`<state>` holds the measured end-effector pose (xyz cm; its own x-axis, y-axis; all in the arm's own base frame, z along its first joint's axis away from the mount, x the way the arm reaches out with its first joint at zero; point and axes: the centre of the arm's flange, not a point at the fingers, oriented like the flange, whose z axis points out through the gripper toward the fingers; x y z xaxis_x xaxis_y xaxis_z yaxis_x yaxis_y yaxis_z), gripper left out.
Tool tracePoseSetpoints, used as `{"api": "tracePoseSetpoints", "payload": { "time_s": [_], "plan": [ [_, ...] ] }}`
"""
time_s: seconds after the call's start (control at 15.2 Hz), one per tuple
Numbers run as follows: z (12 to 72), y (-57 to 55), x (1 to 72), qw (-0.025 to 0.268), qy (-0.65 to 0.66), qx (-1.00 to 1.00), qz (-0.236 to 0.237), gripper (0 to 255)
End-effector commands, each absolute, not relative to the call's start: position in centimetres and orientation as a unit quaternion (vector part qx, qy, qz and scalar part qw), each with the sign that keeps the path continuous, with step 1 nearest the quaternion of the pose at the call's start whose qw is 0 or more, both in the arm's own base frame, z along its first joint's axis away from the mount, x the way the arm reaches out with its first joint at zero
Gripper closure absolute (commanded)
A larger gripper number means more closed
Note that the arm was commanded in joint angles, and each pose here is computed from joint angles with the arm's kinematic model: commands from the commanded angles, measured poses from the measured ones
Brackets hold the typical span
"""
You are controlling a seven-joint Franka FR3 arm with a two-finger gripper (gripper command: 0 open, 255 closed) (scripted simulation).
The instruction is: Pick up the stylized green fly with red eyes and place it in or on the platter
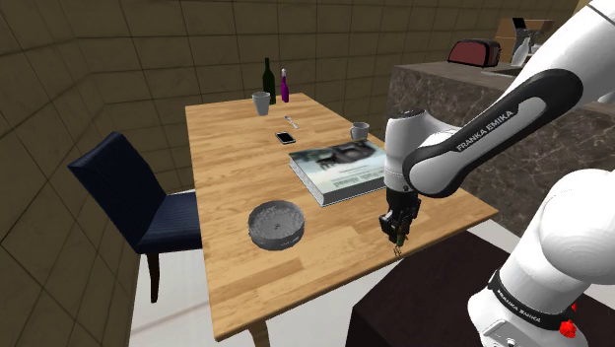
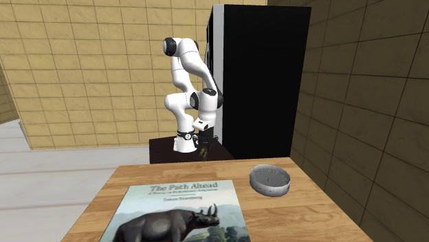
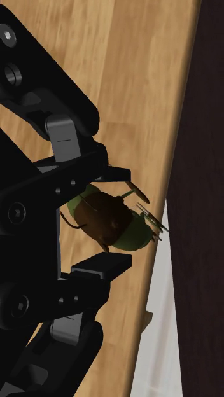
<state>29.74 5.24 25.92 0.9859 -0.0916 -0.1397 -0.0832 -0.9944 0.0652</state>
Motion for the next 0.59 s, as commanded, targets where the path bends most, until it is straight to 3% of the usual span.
{"api": "tracePoseSetpoints", "payload": {
  "time_s": [0.0,0.53],
  "plan": [
    [25.9,5.2,29.7,0.03,-0.044,0.996,-0.072,255],
    [30.1,5.2,29.7,0.03,-0.044,0.996,-0.072,255]
  ]
}}
